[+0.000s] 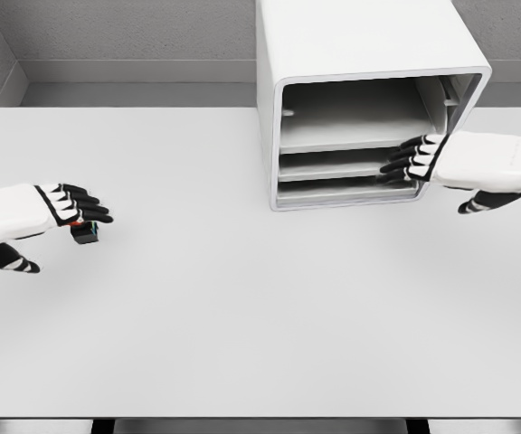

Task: Slide open multi-storey tabletop storage cabinets and put open load switch and slide close multi-storey tabletop storage cabinets

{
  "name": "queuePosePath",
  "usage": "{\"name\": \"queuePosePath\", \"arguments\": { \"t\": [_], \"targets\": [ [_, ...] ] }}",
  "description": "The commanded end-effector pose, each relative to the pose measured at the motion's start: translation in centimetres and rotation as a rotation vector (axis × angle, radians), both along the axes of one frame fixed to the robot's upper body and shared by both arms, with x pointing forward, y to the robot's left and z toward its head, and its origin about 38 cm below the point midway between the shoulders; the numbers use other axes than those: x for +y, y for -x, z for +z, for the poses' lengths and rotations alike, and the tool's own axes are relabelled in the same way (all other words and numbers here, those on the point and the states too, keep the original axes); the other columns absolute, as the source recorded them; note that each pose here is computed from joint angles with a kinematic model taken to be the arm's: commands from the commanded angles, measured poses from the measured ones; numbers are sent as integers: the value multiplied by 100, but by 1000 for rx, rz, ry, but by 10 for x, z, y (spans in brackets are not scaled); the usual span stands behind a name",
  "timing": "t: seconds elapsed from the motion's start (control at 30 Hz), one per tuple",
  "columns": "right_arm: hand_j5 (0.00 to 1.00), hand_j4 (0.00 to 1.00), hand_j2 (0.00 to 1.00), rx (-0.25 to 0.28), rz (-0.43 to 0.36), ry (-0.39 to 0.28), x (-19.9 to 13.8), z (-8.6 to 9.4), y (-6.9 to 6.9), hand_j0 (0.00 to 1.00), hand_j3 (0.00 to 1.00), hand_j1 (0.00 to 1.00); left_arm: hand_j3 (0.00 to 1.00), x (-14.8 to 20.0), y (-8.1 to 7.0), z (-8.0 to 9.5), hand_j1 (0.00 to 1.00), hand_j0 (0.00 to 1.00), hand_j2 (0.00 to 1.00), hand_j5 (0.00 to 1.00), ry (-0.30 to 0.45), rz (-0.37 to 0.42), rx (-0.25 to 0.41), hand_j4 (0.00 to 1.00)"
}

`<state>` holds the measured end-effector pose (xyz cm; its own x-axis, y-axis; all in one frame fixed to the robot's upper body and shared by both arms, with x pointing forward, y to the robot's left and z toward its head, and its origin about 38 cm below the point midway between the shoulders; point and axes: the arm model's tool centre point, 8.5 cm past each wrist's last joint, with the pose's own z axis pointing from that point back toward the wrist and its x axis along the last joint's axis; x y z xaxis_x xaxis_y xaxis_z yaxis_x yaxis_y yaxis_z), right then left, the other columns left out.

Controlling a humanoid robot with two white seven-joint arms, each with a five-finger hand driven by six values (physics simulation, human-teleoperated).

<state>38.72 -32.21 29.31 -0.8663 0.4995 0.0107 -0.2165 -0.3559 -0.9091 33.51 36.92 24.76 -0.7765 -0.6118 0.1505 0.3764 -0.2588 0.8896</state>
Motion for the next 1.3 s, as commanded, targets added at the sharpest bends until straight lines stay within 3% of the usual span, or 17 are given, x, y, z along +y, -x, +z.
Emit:
{"name": "queuePosePath", "arguments": {
  "t": [0.0, 0.03, 0.1, 0.2, 0.37, 0.43, 0.53, 0.63, 0.77, 0.83, 0.97, 1.13, 1.27],
  "targets": [
    [100, 100, 100, 14, 8, -6, 4, -5, 0, 100, 100, 100, 100, 4, 3, -3, 100, 100, 100, 100, -76, -9, 54, 100],
    [100, 100, 100, 11, 7, -7, 3, -4, 0, 100, 100, 100, 100, 4, 2, -2, 100, 100, 100, 100, -76, -10, 45, 100],
    [100, 100, 100, 11, 5, -7, 3, -3, 0, 100, 100, 100, 100, 1, -8, 12, 100, 100, 100, 100, -121, -16, -39, 100],
    [100, 100, 100, 4, -19, -30, -6, -5, 2, 100, 100, 100, 100, -13, -17, -2, 100, 100, 100, 100, -157, -31, -89, 100],
    [100, 100, 100, -5, -9, -35, -2, -2, 1, 100, 100, 100, 100, -9, -30, -9, 100, 100, 100, 100, -102, 16, -112, 100],
    [100, 100, 100, -11, 9, -49, 6, -1, -1, 100, 100, 100, 100, -4, -39, -21, 100, 100, 100, 100, -61, 58, -96, 100],
    [100, 100, 100, -7, 44, -74, 22, -4, -5, 100, 100, 100, 100, 5, -45, -21, 100, 100, 100, 100, -60, 92, -94, 100],
    [100, 100, 100, -4, 64, -88, 31, -5, -6, 100, 100, 100, 100, -6, -60, -41, 100, 100, 100, 100, -48, 95, -67, 100],
    [100, 100, 100, 1, 80, -109, 40, -4, -8, 100, 100, 100, 100, -4, -60, -44, 100, 100, 100, 100, -74, 96, -67, 100],
    [100, 100, 100, 8, 75, -141, 40, 6, -10, 100, 100, 100, 100, -7, -60, -47, 100, 100, 100, 100, -82, 90, -65, 100],
    [100, 100, 100, 49, 76, -131, 40, 4, -10, 100, 100, 100, 100, -7, -61, -55, 100, 100, 100, 100, -85, 90, -44, 100],
    [100, 100, 100, 106, 119, -134, 64, -17, -15, 100, 100, 100, 100, 0, -69, -59, 100, 100, 100, 100, -78, 125, -34, 100],
    [100, 100, 100, 151, 71, -158, 56, -24, -27, 100, 100, 100, 100, 1, -70, -62, 100, 100, 100, 100, -77, 132, -24, 100]
  ]
}}
